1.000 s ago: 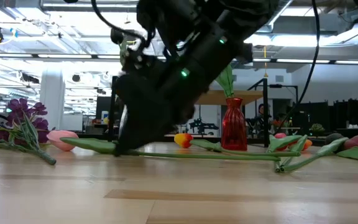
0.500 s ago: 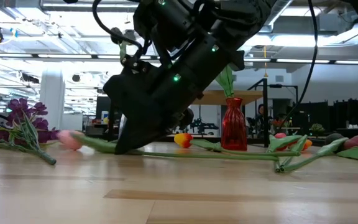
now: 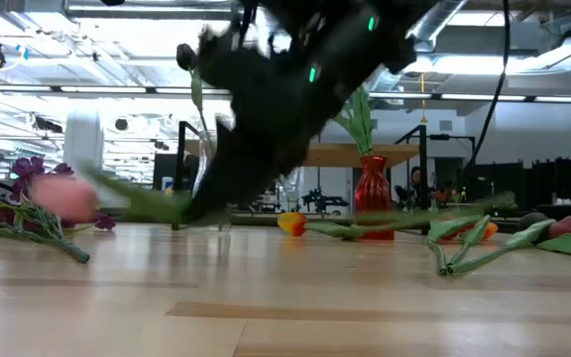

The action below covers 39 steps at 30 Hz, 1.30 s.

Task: Pick and place flowers into a vace then onto a shelf
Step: Put the pink flower into the red vase

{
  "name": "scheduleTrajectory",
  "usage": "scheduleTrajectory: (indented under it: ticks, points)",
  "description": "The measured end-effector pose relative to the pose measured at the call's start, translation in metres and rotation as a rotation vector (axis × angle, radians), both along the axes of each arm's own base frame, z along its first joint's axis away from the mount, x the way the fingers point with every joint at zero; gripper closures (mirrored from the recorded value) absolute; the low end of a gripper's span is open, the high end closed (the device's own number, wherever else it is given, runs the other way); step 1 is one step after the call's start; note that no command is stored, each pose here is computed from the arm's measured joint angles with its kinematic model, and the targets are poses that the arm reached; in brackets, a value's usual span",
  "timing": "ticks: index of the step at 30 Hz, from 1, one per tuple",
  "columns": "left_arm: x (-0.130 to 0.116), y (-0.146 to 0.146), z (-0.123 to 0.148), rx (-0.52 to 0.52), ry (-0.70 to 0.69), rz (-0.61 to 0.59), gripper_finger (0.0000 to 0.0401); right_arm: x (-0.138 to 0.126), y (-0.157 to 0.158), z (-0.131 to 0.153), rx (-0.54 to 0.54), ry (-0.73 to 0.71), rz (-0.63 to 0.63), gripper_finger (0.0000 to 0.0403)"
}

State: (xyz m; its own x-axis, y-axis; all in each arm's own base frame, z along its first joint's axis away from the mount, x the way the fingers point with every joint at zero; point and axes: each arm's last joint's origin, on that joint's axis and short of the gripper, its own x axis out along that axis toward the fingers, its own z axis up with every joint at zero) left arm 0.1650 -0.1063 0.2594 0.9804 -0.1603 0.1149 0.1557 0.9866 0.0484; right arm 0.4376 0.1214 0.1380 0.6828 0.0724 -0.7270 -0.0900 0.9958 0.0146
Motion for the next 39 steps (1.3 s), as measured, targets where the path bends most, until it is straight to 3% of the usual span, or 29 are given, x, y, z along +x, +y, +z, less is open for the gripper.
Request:
scheduleTrajectory:
  ticks: [8, 14, 23, 29, 39]
  points:
    - [0.000, 0.000, 0.000, 0.000, 0.000, 0.002, 0.0227, -0.009, 0.012, 0.043, -0.021, -0.104, 0.293, 0.0401]
    - [0.000, 0.000, 0.000, 0.000, 0.001, 0.003, 0.0227, -0.014, 0.026, 0.078, 0.010, -0.275, 0.486, 0.0402]
    - [0.000, 0.000, -0.001, 0.008, 0.011, 0.005, 0.0227, -0.037, 0.055, 0.138, -0.043, -0.559, 0.615, 0.0402]
    - [0.000, 0.000, -0.001, 0.008, 0.012, 0.005, 0.0227, -0.054, 0.072, 0.164, -0.167, -0.664, 0.506, 0.0403]
    - [0.000, 0.000, -0.001, 0.008, 0.012, 0.004, 0.0227, -0.084, 0.107, 0.195, -0.400, -0.843, 0.168, 0.0403]
